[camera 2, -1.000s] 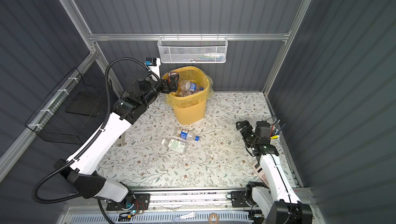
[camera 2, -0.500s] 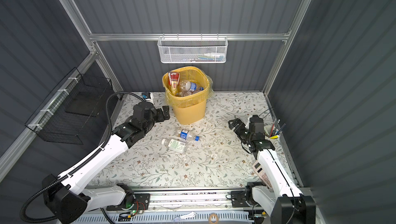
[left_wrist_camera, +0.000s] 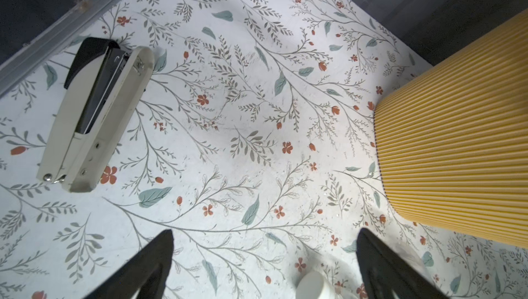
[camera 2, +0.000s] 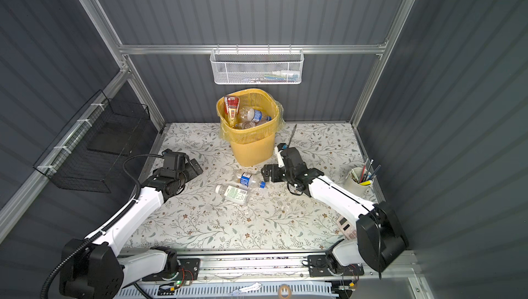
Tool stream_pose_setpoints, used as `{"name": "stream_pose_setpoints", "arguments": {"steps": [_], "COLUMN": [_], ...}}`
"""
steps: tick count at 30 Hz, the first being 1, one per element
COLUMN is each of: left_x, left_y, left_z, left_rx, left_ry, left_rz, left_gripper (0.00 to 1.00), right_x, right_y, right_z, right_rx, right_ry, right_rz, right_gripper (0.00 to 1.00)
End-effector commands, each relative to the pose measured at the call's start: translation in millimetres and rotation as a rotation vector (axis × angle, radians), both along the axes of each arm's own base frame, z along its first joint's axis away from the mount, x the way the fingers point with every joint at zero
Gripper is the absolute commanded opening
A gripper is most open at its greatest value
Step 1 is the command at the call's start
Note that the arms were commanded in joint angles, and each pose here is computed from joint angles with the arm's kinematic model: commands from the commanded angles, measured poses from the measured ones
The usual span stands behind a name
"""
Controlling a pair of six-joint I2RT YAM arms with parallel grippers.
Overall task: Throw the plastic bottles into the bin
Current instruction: 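Withdraw the left gripper while the right gripper reaches to the blue-label Pepsi bottle, then close the right gripper on the Pepsi bottle and lift it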
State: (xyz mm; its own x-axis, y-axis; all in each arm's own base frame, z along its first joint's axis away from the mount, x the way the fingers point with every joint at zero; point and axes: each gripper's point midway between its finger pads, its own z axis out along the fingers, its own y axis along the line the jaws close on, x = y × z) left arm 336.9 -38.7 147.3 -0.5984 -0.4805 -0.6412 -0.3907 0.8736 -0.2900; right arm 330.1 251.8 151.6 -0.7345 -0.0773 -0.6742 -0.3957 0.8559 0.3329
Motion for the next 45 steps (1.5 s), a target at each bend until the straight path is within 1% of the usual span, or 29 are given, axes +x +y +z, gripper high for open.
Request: {"name": "stream_pose_setpoints", "arguments": {"steps": [1, 2, 4, 7, 15, 19, 25, 26, 28, 29, 31, 33, 37, 40, 43, 45], "left_x": [-6.4, -7.7, -11.2, -14.5, -14.2, -11.6, -10.0, -10.0, -10.3, -10.7, -11.0, -11.4, -12.5, -12.9, -13.2, -13.0], "left_y": [-5.2, -5.5, -5.3, -5.6, -13.4, -17.9, -20.6, -20.8, -20.7, -20.9, -20.9, -20.9, -20.7, -20.7, -21.6, -22.4], "left_z": [-7.4, -9.6, -14.0, -17.6, -22.0, -24.2, -25.0, -24.9, -25.7, -26.4, -25.5, -25.5, -25.4, -25.0, -25.9, -25.8], "left_rx": [-0.052, -0.054, -0.048, -0.038, -0.045, -0.056, -0.066, -0.066, -0.065, -0.065, -0.064, -0.067, -0.072, -0.075, -0.081, -0.089], "left_ry": [0.013, 0.015, 0.024, 0.034, 0.045, 0.048, 0.051, 0.051, 0.054, 0.058, 0.057, 0.056, 0.055, 0.052, 0.056, 0.056], "left_rz": [-0.009, -0.012, -0.020, -0.038, -0.093, -0.113, -0.123, -0.124, -0.124, -0.126, -0.126, -0.125, -0.121, -0.119, -0.118, -0.114], "left_gripper": [1.00, 1.00, 1.00, 1.00, 1.00, 1.00, 1.00, 1.00, 1.00, 1.00, 1.00, 1.00, 1.00, 1.00, 1.00, 1.00], "right_x": [-2.6, -3.8, -4.5, -0.8, 6.5, 8.2, 5.0, 3.7, 3.2, -1.4, -3.6, -8.7, -22.4, -36.9, -45.3, -49.0], "right_y": [25.3, 31.5, 44.6, 55.4, 78.1, 81.5, 77.0, 75.8, 75.3, 70.6, 66.7, 62.9, 46.4, 26.0, -10.8, -39.1], "right_z": [-8.4, -14.3, -26.6, -44.1, -62.5, -76.0, -95.3, -99.2, -102.8, -107.1, -107.1, -106.3, -105.2, -104.9, -107.9, -108.2], "right_rx": [-0.157, -0.191, -0.260, -0.321, -0.356, -0.393, -0.441, -0.448, -0.453, -0.471, -0.479, -0.466, -0.449, -0.444, -0.460, -0.475], "right_ry": [-0.077, -0.074, -0.065, -0.040, -0.036, -0.004, 0.037, 0.045, 0.052, 0.078, 0.088, 0.095, 0.122, 0.153, 0.218, 0.266], "right_rz": [0.160, 0.183, 0.240, 0.288, 0.385, 0.415, 0.439, 0.442, 0.446, 0.450, 0.439, 0.428, 0.376, 0.308, 0.158, 0.031], "right_gripper": [0.99, 0.99, 0.96, 0.91, 0.84, 0.78, 0.77, 0.75, 0.69, 0.65, 0.57, 0.52, 0.48, 0.50, 0.51, 0.51]}}
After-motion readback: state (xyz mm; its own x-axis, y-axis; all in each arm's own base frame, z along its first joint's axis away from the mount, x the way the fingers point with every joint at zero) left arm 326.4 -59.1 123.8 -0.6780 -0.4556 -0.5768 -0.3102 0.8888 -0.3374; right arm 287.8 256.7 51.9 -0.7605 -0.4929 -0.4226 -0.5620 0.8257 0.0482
